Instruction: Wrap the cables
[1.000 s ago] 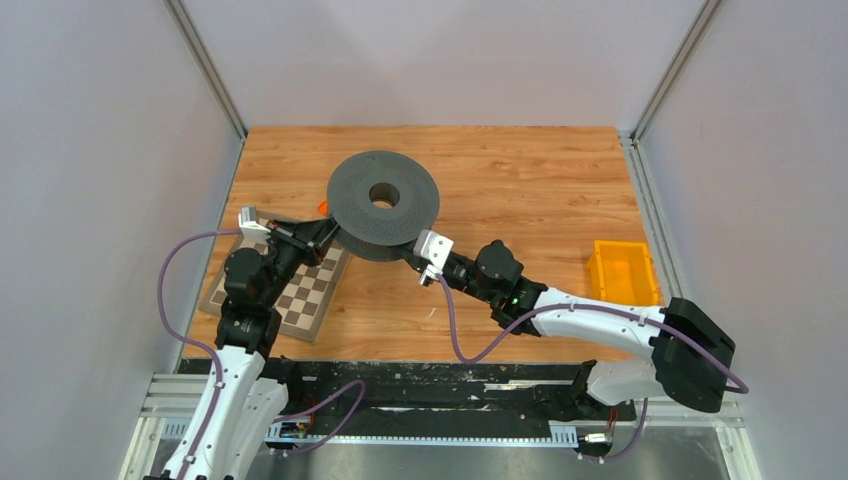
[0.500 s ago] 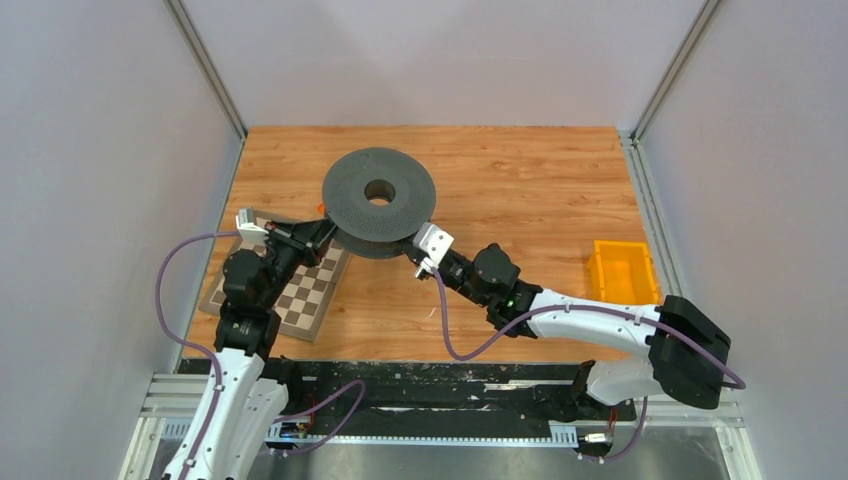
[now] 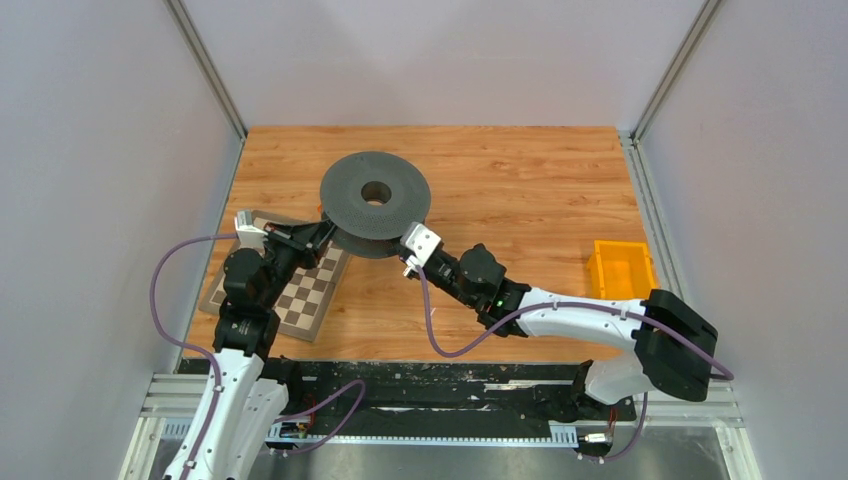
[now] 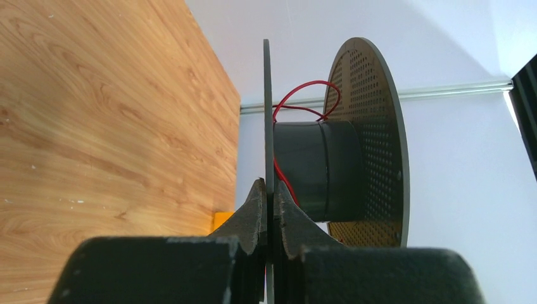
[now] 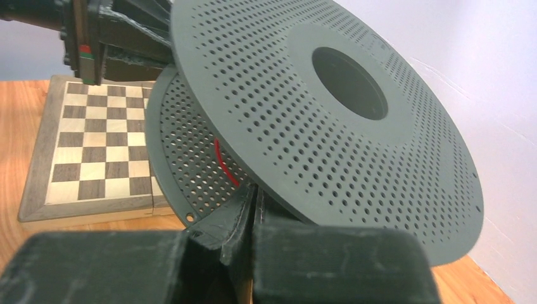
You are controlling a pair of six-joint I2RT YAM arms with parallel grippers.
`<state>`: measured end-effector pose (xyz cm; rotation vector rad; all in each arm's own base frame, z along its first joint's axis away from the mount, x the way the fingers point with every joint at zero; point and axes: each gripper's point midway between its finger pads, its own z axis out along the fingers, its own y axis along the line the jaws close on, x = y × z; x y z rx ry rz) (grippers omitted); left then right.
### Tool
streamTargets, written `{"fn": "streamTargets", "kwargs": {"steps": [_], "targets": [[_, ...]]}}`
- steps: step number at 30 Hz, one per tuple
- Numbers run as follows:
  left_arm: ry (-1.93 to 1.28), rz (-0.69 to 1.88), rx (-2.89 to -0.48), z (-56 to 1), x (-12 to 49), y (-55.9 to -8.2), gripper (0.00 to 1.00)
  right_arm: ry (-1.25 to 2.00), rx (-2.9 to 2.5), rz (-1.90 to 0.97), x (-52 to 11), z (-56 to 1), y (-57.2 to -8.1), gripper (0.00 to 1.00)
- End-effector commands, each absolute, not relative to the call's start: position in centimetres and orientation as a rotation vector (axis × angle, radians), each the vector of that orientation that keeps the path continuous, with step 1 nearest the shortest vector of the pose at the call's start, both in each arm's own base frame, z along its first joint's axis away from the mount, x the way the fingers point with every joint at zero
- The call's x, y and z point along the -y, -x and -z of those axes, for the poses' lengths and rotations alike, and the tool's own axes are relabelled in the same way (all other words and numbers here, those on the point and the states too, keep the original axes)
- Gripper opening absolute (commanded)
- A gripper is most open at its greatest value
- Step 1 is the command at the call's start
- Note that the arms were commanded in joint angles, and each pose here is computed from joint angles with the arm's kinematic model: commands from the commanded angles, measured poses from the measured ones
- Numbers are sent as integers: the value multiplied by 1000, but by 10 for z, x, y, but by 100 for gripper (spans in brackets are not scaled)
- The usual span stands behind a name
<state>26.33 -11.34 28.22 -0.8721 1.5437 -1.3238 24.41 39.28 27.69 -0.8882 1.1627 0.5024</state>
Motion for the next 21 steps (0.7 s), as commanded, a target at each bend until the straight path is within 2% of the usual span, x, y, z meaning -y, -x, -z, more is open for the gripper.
{"fn": "streamTargets", "kwargs": {"steps": [1, 11, 17, 21], "targets": [[699, 1378, -1492, -317, 124, -252, 0, 878, -1074, -552, -405, -311, -237, 0], [701, 1390, -1485, -315, 124, -254, 0, 926, -1125, -533, -422, -299, -240, 1], [708, 1390, -1479, -315, 123, -253, 0, 887, -1181, -495, -419, -290, -250, 6], [704, 1396, -1478, -315, 124, -253, 0, 862, -1224, -468, -421, -287, -259, 3]]}}
